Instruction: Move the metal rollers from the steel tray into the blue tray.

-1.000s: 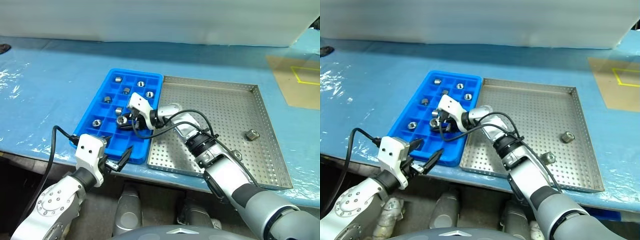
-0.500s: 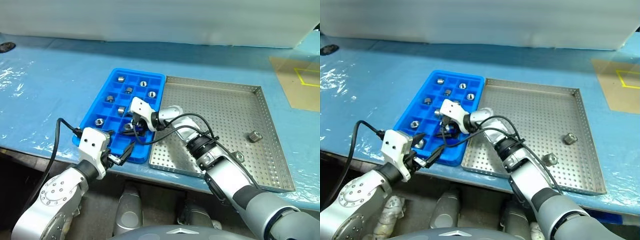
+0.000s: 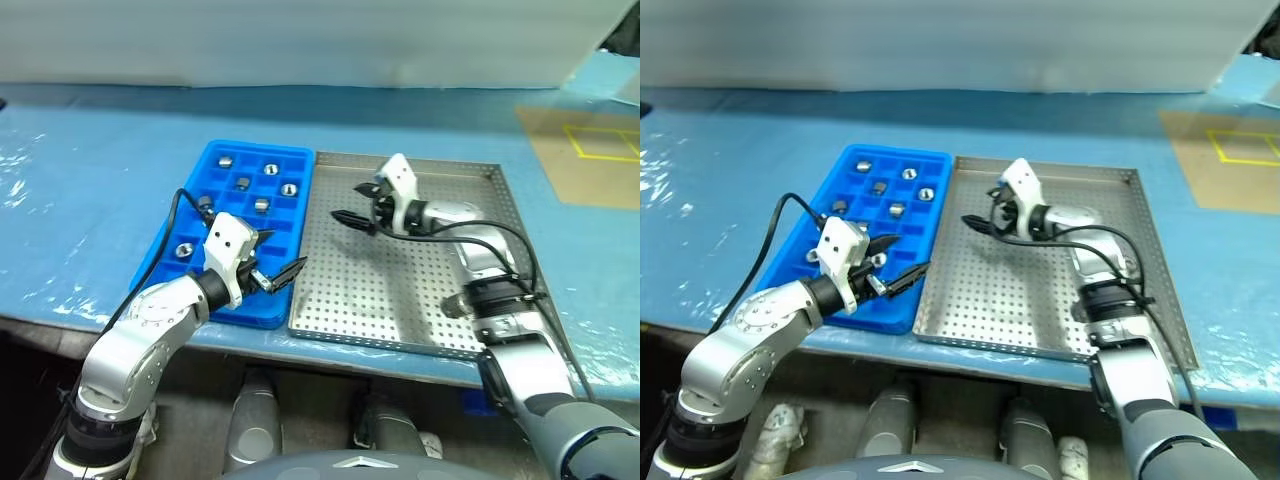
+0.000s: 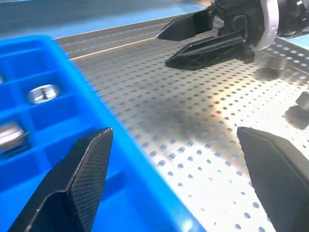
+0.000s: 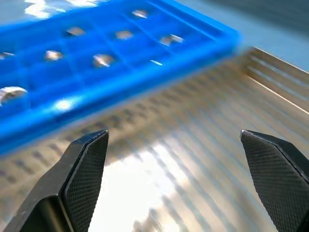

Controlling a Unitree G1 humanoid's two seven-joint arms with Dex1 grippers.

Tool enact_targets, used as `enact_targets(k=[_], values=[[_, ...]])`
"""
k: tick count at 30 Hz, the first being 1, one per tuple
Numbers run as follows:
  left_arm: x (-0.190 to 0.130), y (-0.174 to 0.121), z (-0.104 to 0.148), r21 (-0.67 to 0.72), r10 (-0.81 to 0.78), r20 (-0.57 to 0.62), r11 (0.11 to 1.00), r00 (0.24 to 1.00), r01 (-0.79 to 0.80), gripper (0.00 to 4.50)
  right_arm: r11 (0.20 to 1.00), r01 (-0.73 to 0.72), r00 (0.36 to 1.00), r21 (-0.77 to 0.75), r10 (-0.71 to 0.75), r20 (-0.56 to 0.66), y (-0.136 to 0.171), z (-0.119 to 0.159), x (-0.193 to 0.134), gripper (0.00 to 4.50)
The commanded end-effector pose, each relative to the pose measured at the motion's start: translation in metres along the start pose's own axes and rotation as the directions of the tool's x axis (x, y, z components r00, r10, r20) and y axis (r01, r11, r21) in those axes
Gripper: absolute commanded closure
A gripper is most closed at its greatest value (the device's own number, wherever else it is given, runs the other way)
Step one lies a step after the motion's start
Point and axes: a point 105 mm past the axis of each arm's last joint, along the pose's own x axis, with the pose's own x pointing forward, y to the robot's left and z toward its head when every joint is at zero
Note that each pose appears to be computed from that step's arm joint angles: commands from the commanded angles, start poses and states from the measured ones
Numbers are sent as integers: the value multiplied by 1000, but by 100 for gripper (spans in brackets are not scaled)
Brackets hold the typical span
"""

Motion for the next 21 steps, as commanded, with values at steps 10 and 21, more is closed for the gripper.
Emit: enact_targets(k=[10,21], values=[[29,0,11,74,-194,26,979,981,192,17,993,18,988,120,1,-157,15,-38,-95,2],[33,-2,6,101,-309,-30,945,951,311,17,983,93,947,161,-38,-318,16,-74,-123,2]])
